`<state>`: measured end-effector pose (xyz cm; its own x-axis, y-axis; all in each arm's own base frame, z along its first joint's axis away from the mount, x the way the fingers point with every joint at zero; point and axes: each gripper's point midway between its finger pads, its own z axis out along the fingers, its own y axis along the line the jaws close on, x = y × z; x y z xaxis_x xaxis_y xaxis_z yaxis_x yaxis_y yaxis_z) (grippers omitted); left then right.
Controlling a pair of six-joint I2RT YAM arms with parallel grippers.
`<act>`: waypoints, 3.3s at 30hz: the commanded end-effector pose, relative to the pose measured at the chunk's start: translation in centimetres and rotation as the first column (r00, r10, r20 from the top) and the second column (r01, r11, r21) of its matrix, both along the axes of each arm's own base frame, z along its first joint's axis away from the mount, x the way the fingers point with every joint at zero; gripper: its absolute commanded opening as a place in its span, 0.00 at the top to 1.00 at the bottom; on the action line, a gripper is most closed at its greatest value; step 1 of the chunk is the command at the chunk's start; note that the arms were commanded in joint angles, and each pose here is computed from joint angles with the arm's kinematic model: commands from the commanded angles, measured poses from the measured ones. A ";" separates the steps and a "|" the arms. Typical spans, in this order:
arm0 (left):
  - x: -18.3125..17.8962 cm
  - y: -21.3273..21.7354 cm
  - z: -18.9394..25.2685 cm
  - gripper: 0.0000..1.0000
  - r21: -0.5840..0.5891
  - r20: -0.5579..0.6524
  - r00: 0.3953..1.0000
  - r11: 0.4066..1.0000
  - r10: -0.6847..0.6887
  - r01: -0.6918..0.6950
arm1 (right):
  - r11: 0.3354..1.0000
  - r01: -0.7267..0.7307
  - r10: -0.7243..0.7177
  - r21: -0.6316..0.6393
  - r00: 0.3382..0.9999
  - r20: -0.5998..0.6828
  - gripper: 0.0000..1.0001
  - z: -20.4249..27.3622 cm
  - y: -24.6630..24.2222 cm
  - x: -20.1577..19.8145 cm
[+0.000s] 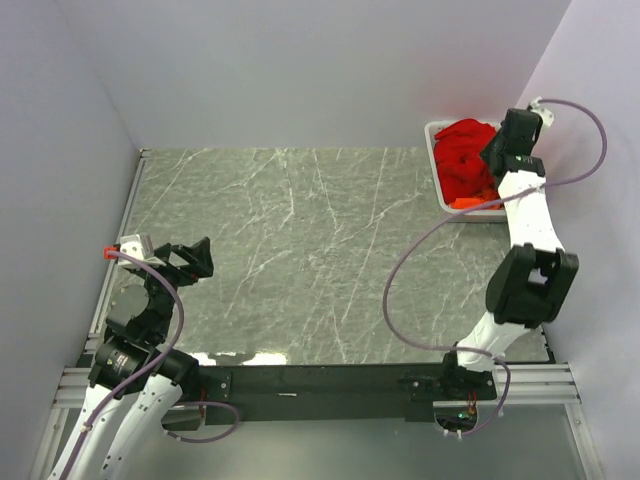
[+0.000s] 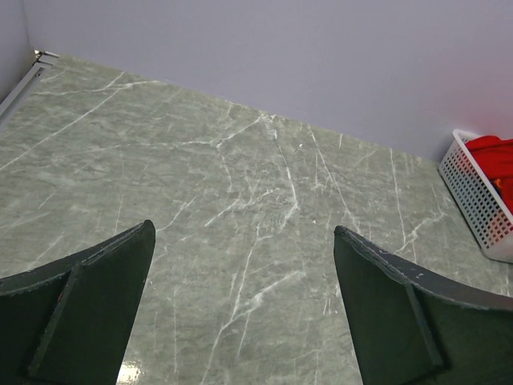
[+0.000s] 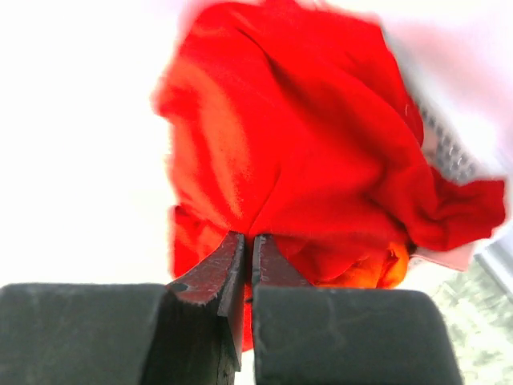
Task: Fold and stack the t-shirts
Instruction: Grab the tshirt from the pile, then move the tshirt to the center of the board, then flatten the tshirt out
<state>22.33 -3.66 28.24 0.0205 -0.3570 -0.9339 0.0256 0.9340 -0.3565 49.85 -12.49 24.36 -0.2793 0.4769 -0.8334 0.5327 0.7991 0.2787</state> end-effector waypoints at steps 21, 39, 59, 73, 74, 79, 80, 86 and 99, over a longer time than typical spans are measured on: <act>-0.1 0.0 1.4 0.01 0.002 0.029 1.000 1.000 -0.007 0.007 | 0.633 -0.745 0.772 -0.212 0.583 0.253 1.00 18.2 33.9 -15.1; 1.0 -2.1 0.4 0.01 0.004 -0.024 0.995 0.996 -0.093 0.094 | 0.546 -0.833 0.836 -0.095 0.534 0.122 1.00 10.3 47.5 -15.7; 3.5 -10.6 -8.8 0.00 -0.270 -0.399 0.831 0.915 -0.389 0.299 | 0.828 -0.560 0.550 -0.019 0.818 -0.169 0.28 -4.6 26.1 -20.3; 8.7 -15.9 -15.5 0.05 -0.322 -0.598 0.689 0.910 -0.409 0.262 | 0.690 -0.718 0.715 0.095 0.654 -0.248 0.28 -9.4 29.9 -22.3; 8.9 -16.0 -15.9 0.06 -0.319 -0.609 0.684 0.914 -0.401 0.252 | 0.683 -0.723 0.723 0.108 0.648 -0.240 0.28 -9.4 30.2 -22.4; 10.3 -16.3 -18.4 0.17 -0.282 -0.664 0.666 0.939 -0.340 0.199 | 0.647 -0.742 0.760 0.179 0.605 -0.238 0.28 -10.8 31.6 -22.9; 10.4 -16.5 -18.6 0.19 -0.283 -0.671 0.660 0.939 -0.338 0.193 | 0.644 -0.743 0.762 0.183 0.601 -0.240 0.28 -10.8 31.7 -22.9; 11.6 -15.6 -20.0 0.22 -0.268 -0.705 0.667 0.962 -0.239 0.061 | 0.636 -0.746 0.767 0.197 0.583 -0.268 0.29 -11.7 32.1 -23.2; 12.1 -18.0 -23.0 0.31 -0.228 -0.748 0.630 0.972 -0.208 0.050 | 0.656 -0.735 0.730 0.169 0.562 -0.390 0.30 -14.7 31.5 -22.8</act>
